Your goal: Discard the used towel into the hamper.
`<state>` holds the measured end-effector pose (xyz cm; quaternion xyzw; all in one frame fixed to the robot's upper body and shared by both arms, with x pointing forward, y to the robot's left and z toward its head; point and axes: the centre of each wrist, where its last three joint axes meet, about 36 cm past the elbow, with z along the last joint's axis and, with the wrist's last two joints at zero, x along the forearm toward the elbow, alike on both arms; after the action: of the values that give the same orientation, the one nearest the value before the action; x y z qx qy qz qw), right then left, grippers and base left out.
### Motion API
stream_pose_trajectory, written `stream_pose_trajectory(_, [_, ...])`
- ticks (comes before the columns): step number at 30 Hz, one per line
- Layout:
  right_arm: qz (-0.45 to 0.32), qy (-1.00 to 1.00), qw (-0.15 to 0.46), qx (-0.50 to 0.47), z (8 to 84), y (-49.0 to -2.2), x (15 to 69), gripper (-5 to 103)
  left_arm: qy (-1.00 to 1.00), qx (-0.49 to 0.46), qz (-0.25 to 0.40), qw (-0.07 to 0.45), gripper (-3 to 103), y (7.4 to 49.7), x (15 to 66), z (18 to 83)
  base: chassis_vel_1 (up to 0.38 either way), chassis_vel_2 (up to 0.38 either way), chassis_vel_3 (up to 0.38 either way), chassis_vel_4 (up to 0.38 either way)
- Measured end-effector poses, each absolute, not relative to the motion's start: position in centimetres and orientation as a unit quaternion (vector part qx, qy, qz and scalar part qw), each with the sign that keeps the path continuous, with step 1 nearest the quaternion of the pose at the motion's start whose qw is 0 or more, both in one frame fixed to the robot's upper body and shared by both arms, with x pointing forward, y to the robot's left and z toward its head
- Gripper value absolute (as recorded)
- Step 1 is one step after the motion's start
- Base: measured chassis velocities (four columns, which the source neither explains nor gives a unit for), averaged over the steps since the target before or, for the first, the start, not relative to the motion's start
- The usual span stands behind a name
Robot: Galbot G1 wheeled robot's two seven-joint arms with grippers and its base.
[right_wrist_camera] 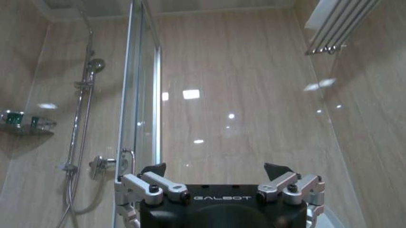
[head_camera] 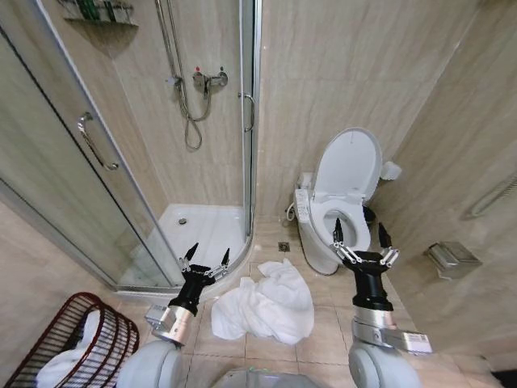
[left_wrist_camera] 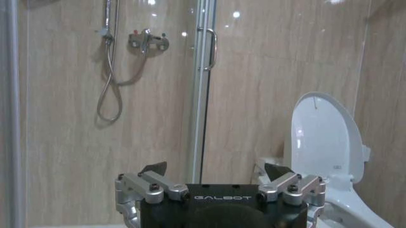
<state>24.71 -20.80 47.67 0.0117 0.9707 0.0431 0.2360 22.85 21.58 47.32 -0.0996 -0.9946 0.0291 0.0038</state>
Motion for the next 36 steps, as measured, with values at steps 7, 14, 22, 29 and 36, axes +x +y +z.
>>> stream_pose_trajectory(7, [0.030, 0.970, 0.239, 0.011, 47.4, -21.5, 25.0, 100, -0.995, -0.100, 0.029, 0.004, 100, 21.6, 22.9, 47.3, 0.000, 0.000, 0.000, 0.000])
stream_pose_trajectory(14, [0.048, 0.968, 0.246, 0.011, 47.5, -21.7, 24.6, 100, -0.995, -0.100, 0.029, 0.004, 100, 21.6, 22.9, 47.3, 0.000, 0.000, 0.000, 0.000])
stream_pose_trajectory(22, [0.042, 0.965, 0.258, 0.007, 48.0, -21.5, 24.7, 100, -0.995, -0.100, 0.029, 0.004, 100, 21.6, 22.9, 47.3, 0.000, 0.000, 0.000, 0.000])
stream_pose_trajectory(29, [0.045, 0.968, 0.246, 0.010, 48.9, -21.4, 24.1, 100, -0.995, -0.100, 0.029, 0.004, 100, 21.6, 22.9, 47.3, 0.000, 0.000, 0.000, 0.000])
stream_pose_trajectory(36, [0.064, 0.970, 0.235, 0.005, 50.0, -21.3, 24.5, 100, -0.995, -0.100, 0.029, 0.004, 100, 21.6, 22.9, 47.3, 0.000, 0.000, 0.000, 0.000])
